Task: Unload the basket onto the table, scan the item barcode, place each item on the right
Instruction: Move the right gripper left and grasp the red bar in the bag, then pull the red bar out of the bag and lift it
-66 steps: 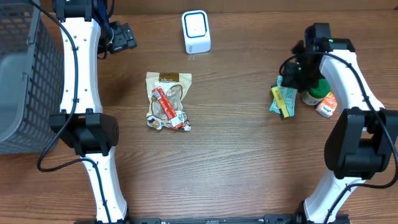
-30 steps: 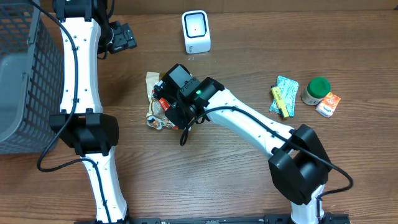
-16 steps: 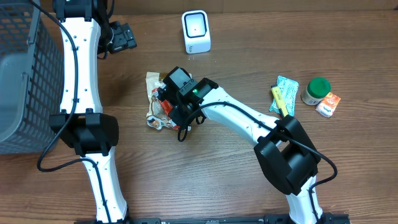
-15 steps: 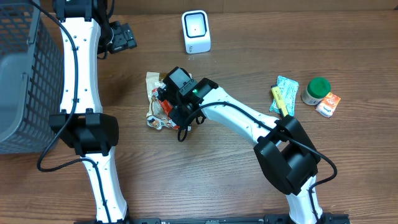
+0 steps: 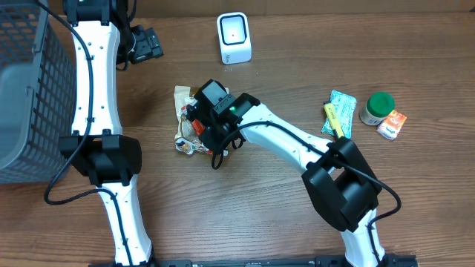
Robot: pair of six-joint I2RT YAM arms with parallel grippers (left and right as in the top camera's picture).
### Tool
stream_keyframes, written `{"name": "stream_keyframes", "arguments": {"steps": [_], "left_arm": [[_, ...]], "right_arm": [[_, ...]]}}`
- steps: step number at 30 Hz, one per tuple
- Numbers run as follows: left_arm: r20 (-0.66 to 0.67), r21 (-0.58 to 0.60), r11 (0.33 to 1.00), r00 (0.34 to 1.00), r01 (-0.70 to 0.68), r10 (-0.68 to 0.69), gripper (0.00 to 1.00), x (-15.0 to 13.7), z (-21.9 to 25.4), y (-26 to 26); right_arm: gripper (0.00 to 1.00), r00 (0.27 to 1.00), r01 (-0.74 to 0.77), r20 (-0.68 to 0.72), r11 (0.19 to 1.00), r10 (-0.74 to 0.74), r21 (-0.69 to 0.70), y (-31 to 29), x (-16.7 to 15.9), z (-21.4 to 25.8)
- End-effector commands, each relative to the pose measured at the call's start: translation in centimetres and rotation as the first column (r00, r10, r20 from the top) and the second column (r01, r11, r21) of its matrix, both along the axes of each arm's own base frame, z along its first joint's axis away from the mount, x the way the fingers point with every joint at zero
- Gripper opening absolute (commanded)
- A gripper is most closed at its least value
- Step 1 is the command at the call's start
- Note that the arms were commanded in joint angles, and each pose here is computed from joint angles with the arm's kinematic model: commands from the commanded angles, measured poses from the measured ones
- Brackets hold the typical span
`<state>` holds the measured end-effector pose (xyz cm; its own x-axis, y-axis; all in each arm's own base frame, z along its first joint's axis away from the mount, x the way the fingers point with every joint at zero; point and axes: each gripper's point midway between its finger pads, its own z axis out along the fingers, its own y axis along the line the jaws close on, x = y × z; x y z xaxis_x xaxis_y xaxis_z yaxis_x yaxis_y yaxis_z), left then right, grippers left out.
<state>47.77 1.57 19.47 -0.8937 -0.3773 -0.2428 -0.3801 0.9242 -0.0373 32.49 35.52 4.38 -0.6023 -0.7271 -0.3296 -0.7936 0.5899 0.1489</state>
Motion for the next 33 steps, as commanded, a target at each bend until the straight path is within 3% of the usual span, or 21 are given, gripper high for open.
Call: {"name": "stream_keyframes", "arguments": {"steps": [1, 9, 16, 29, 33], "left_arm": [[-0.003, -0.007, 1.0, 1.0, -0.006, 0.006, 1.0, 0.1, -0.3, -0.4], [-0.003, -0.007, 1.0, 1.0, -0.006, 0.006, 1.0, 0.1, -0.3, -0.4], [-0.003, -0.007, 1.0, 1.0, -0.006, 0.006, 1.0, 0.1, -0.3, -0.4], [-0.003, -0.007, 1.0, 1.0, -0.005, 0.005, 1.0, 0.1, -0.3, -0.4], [-0.003, -0.007, 1.0, 1.0, -0.005, 0.005, 0.99, 0.1, -0.3, -0.4]], "right_arm": [[0.38, 0.999, -0.001, -0.038, 1.0, 0.0, -0.021, -0.2, -0.2, -2.2], [0.33, 0.999, -0.001, -0.054, 0.999, 0.0, -0.036, -0.3, -0.3, -3.4], [0.04, 0.999, 0.0, -0.038, 1.0, -0.001, -0.021, 0.1, 0.1, -2.9], [0.04, 0.996, 0.055, 0.069, 0.995, -0.061, 0.077, -1.5, 3.1, 6.3], [0.04, 0.994, -0.071, 0.092, 0.988, 0.059, 0.139, -3.1, 2.5, 10.0]]}}
